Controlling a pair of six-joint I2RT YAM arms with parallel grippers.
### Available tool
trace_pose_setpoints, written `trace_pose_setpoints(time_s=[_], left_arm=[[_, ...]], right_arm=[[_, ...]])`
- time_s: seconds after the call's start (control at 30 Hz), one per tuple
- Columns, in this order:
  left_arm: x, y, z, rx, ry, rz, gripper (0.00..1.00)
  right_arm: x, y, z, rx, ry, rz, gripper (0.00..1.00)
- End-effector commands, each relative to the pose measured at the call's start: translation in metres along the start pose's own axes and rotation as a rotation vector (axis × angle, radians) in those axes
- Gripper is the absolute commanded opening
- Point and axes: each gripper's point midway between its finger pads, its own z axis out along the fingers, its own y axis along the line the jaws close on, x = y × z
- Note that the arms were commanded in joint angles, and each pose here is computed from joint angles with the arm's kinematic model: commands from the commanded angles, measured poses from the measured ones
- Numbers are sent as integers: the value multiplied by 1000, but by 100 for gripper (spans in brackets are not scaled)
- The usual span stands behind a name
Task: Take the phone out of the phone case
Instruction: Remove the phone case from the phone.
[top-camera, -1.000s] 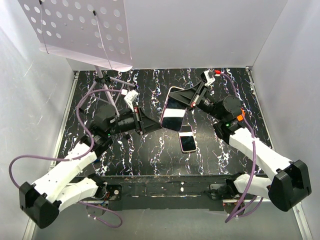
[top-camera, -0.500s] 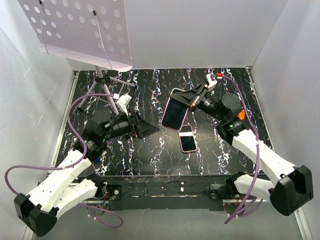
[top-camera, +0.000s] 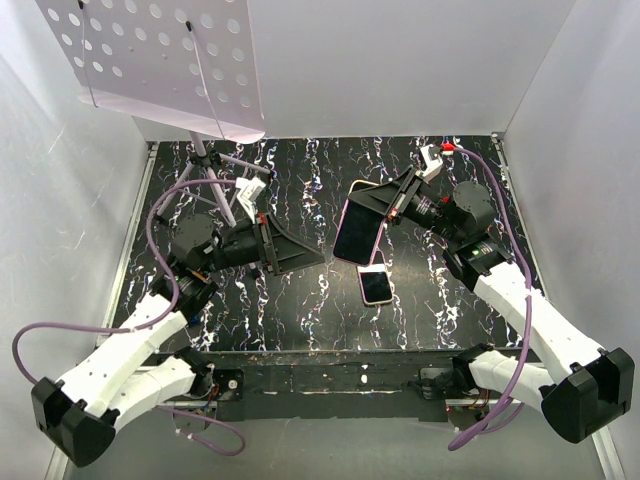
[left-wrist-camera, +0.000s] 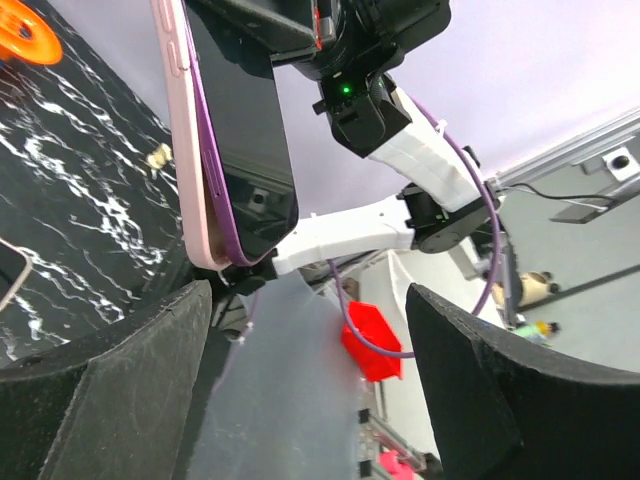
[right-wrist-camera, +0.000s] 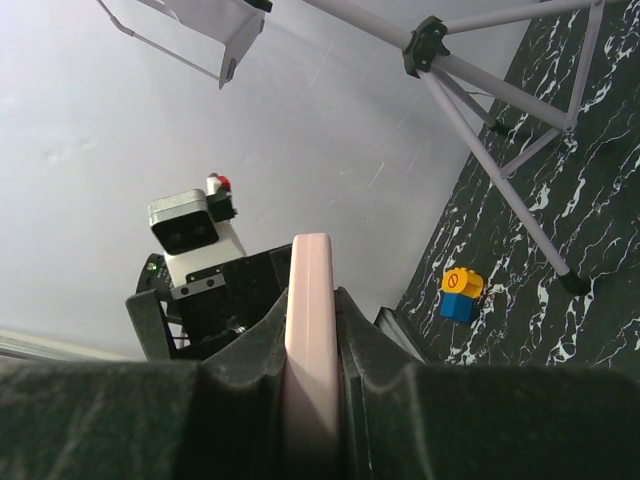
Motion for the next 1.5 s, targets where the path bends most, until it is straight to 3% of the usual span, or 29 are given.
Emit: trace_pose_setpoints(time_s=[0.0, 0.3, 0.67, 0.97, 1.47], left_arm=[[3, -25, 6, 140, 39, -63, 77], [27, -19, 28, 192, 86, -177, 73], [18, -11, 42, 183, 61, -196, 71], [3, -2, 55, 148, 7, -219, 63], [-16, -7, 64, 149, -48, -273, 35]], right_arm=[[-12, 39, -6, -111, -46, -45, 1], [-11, 39, -6, -115, -45, -35, 1], [-6, 34, -10, -120, -36, -27, 1], [-4, 33, -11, -118, -31, -29, 1], [11, 8, -12, -35, 5, -112, 1]])
